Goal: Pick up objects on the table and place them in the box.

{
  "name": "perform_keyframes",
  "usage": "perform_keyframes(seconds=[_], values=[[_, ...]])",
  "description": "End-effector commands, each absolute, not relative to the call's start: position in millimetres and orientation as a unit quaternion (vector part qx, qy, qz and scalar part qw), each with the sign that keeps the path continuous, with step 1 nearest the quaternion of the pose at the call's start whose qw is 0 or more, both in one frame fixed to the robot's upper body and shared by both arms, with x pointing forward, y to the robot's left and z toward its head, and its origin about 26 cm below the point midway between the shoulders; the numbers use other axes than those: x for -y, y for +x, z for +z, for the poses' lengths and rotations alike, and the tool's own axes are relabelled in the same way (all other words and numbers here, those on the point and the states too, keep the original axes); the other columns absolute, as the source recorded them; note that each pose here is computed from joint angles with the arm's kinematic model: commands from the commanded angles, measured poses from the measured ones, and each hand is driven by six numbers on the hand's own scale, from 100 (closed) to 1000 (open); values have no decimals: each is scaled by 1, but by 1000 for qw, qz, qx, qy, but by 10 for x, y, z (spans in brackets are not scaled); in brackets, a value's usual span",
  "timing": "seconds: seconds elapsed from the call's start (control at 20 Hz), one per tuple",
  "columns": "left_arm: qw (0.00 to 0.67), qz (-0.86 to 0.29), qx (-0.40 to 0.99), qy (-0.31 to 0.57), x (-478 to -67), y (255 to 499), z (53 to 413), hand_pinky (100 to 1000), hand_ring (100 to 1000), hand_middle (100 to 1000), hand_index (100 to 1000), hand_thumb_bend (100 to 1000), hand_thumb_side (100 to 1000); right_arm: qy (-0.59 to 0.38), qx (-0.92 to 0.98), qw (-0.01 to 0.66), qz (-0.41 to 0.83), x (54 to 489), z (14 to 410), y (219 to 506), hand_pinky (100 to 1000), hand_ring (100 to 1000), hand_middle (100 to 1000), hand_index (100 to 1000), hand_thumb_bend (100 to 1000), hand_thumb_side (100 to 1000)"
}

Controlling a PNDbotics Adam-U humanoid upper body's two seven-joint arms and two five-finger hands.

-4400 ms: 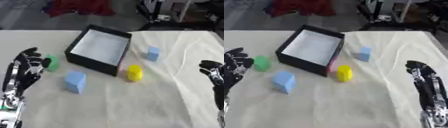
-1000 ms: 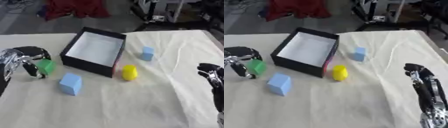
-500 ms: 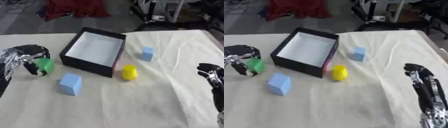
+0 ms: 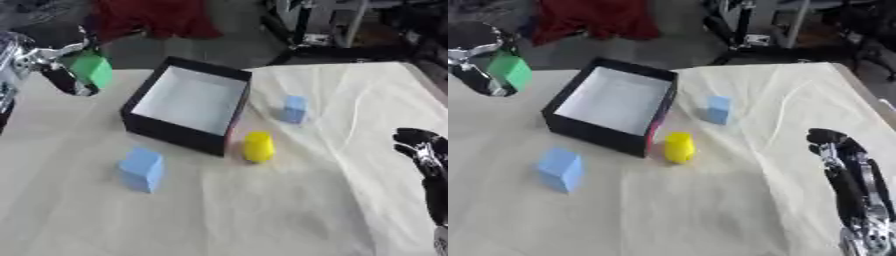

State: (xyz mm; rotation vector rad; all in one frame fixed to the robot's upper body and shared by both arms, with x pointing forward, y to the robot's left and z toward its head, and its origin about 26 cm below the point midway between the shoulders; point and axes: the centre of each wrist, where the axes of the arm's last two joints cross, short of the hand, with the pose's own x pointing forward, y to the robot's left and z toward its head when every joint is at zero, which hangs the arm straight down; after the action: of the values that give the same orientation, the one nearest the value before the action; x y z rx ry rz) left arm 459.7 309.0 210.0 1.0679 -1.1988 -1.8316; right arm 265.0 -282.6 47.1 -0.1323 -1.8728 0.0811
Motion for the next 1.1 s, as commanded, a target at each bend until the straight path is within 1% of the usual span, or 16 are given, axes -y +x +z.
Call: perform_keyframes(seconds=[0.05,0.1,0.2,0.3,0.35,0.4,0.45,0.5,0.55,0.6,0.65,0.85,0.9,1.05,1.1], values=[[334,-710,468,407,-2826,4691,2039,819,726,698,490,374,219,-53,808,585,44,2841,516,2668,823,792,712,698,100,640],[337,-712,466,404,-2758,4717,1951,819,727,698,491,375,219,-52,808,585,43,2836,515,2668,823,792,712,698,100,640],[341,-713,459,405,-2634,4758,1771,819,729,700,514,404,235,-49,808,585,44,2827,513,2670,823,792,712,698,100,640],[346,-713,450,413,-2558,4782,1608,822,734,707,548,469,286,-48,808,586,44,2822,508,2669,823,792,712,698,100,641],[348,-713,443,417,-2538,4790,1533,823,737,713,583,521,325,-47,807,586,44,2821,505,2669,823,792,712,698,100,642],[351,-713,438,420,-2526,4795,1466,823,739,716,609,545,342,-47,807,587,44,2819,504,2668,823,792,712,698,100,642],[353,-713,433,423,-2524,4796,1404,825,745,734,730,650,407,-46,807,587,44,2818,503,2669,823,792,712,698,100,643],[355,-713,428,427,-2528,4795,1346,826,748,742,773,734,449,-46,807,587,44,2816,504,2671,823,792,712,698,100,643],[355,-712,425,431,-2538,4793,1306,827,753,752,824,848,489,-46,808,586,44,2815,504,2672,823,792,712,698,100,643],[355,-710,424,436,-2551,4791,1284,827,755,756,843,900,505,-46,807,586,44,2815,504,2672,823,792,712,698,100,643],[353,-707,425,441,-2568,4790,1277,826,757,760,873,1000,536,-46,807,587,43,2816,503,2672,823,792,712,698,100,643],[345,-683,442,467,-2657,4788,1374,822,753,763,911,1000,628,-47,807,587,43,2818,499,2671,823,792,712,698,100,644],[341,-676,449,475,-2687,4787,1441,822,752,763,915,1000,636,-47,807,587,43,2818,499,2672,823,792,712,698,100,644],[320,-656,471,495,-2781,4754,1741,827,754,767,916,1000,617,-49,807,587,43,2825,497,2670,823,792,712,697,100,644],[307,-652,478,502,-2823,4723,1899,835,761,775,917,1000,606,-50,807,587,42,2832,496,2668,823,792,712,697,100,645]])
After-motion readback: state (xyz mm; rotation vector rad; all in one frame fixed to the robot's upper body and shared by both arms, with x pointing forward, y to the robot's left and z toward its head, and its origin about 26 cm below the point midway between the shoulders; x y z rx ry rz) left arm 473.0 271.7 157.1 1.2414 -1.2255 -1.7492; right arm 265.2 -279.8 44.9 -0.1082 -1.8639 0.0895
